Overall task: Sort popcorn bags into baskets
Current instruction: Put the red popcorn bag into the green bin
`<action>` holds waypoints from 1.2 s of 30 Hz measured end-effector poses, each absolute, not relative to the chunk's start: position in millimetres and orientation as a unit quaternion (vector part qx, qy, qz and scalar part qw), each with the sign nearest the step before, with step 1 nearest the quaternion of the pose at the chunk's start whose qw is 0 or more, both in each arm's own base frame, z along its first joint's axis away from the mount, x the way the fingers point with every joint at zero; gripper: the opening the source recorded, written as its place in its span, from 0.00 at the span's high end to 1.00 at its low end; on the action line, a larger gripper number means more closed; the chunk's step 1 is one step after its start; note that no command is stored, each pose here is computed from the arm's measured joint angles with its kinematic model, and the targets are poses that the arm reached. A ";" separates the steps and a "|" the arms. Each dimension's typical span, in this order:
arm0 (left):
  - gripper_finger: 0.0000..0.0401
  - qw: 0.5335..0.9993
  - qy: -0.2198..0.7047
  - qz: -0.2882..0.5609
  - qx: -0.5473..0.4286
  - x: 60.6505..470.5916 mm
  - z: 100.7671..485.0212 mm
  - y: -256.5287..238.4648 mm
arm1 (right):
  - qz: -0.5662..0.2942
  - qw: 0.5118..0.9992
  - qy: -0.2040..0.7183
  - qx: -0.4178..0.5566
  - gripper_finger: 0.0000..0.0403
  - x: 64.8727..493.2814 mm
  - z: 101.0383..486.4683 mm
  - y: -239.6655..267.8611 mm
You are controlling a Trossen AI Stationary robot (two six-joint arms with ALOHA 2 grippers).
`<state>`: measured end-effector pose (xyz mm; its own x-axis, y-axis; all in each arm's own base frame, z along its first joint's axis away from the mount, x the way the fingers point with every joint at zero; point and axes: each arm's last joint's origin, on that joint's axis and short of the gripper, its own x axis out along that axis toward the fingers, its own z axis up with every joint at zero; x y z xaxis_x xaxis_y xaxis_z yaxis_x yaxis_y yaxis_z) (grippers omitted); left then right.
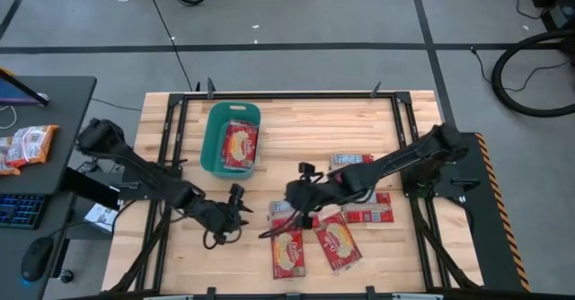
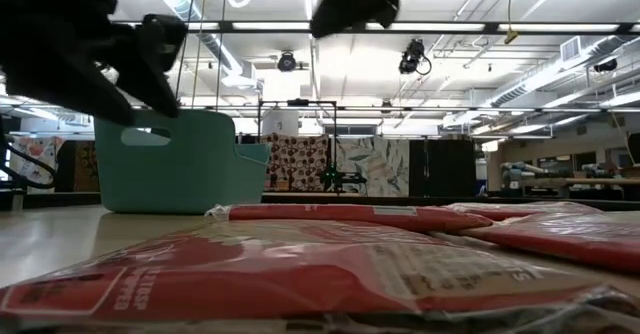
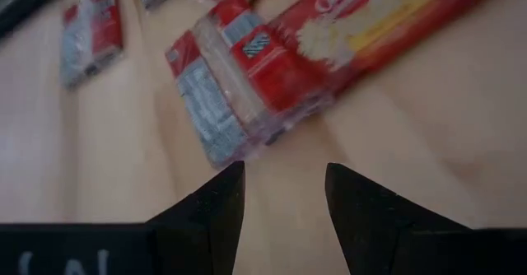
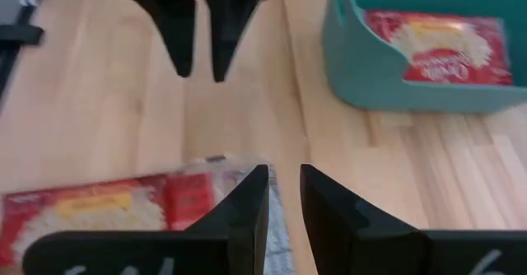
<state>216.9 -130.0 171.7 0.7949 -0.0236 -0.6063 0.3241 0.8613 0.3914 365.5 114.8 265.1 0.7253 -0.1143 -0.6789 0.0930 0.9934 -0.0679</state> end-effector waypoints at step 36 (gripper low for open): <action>0.57 0.840 0.255 -0.108 0.466 278.6 102.5 -124.6 | -0.017 0.962 0.261 0.082 0.81 280.0 219.3 124.2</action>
<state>278.6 -124.6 102.5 0.8463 0.0558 -0.5297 0.4198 0.5424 0.7278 280.0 124.2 219.3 0.8628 0.0103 -0.5055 0.0756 0.9859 0.1491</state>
